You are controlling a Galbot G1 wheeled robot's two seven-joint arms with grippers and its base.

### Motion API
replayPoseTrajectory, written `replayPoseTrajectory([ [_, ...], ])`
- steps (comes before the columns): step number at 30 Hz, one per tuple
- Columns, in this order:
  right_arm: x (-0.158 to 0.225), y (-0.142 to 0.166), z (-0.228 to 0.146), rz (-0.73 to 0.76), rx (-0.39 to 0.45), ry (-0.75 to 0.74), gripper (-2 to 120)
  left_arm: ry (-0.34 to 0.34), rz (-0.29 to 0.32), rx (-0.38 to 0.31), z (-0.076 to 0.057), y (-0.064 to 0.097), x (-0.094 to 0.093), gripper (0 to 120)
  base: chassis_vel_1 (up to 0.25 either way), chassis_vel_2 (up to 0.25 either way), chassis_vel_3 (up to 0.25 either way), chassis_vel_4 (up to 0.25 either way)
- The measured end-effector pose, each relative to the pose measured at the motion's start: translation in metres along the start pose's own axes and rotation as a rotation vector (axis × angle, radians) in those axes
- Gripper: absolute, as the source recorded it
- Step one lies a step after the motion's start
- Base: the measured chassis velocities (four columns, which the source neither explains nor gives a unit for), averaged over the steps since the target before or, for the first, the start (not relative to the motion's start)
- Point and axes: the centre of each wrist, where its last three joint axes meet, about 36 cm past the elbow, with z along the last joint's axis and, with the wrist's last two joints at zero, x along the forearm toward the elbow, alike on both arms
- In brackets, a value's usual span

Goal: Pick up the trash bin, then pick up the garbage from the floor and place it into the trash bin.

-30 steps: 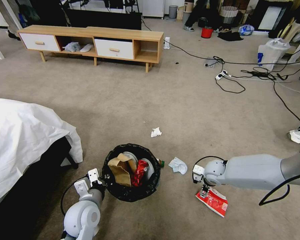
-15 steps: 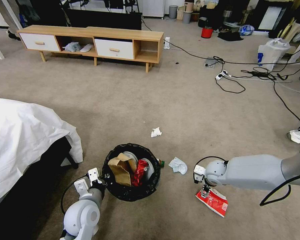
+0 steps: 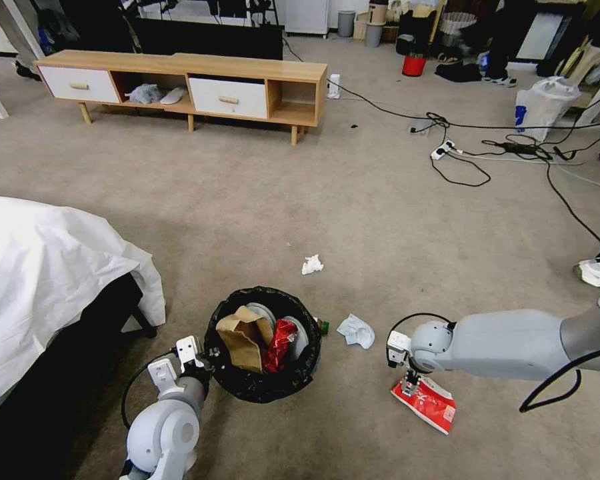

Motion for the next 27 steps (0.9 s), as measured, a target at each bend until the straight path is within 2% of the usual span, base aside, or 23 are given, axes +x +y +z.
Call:
replayPoseTrajectory([
  [4,-0.0002,0.0004,0.0011,-0.008,0.000,0.001,90,0.000,-0.001,0.000,0.0003,-0.0005,0.0000,2,0.000,0.000,0.000,0.000],
  [6,-0.0003,0.0007,0.0021,-0.014,0.001,0.002,79,-0.001,-0.001,0.000,0.0003,-0.0008,0.0001,2,0.000,0.000,0.000,0.000],
  [7,-0.0003,0.0007,0.0021,-0.014,0.001,0.002,79,-0.001,-0.001,0.000,0.0003,-0.0008,0.0001,2,0.000,0.000,0.000,0.000],
  [11,-0.0027,-0.0003,0.0035,-0.017,0.006,0.005,58,-0.001,-0.001,0.000,0.0003,-0.0009,0.0003,2,0.000,0.000,0.000,0.000],
  [24,-0.0055,-0.0028,0.0006,-0.026,0.015,0.006,35,-0.001,-0.002,0.002,0.0004,-0.0008,0.0004,2,0.000,0.000,0.000,0.000],
  [26,-0.0060,-0.0047,-0.0002,-0.027,0.014,0.004,19,-0.001,-0.002,0.002,0.0004,-0.0011,0.0003,2,0.000,0.000,0.000,0.000],
  [27,-0.0060,-0.0047,-0.0002,-0.027,0.014,0.004,19,-0.001,-0.002,0.002,0.0004,-0.0011,0.0003,2,0.000,0.000,0.000,0.000],
])
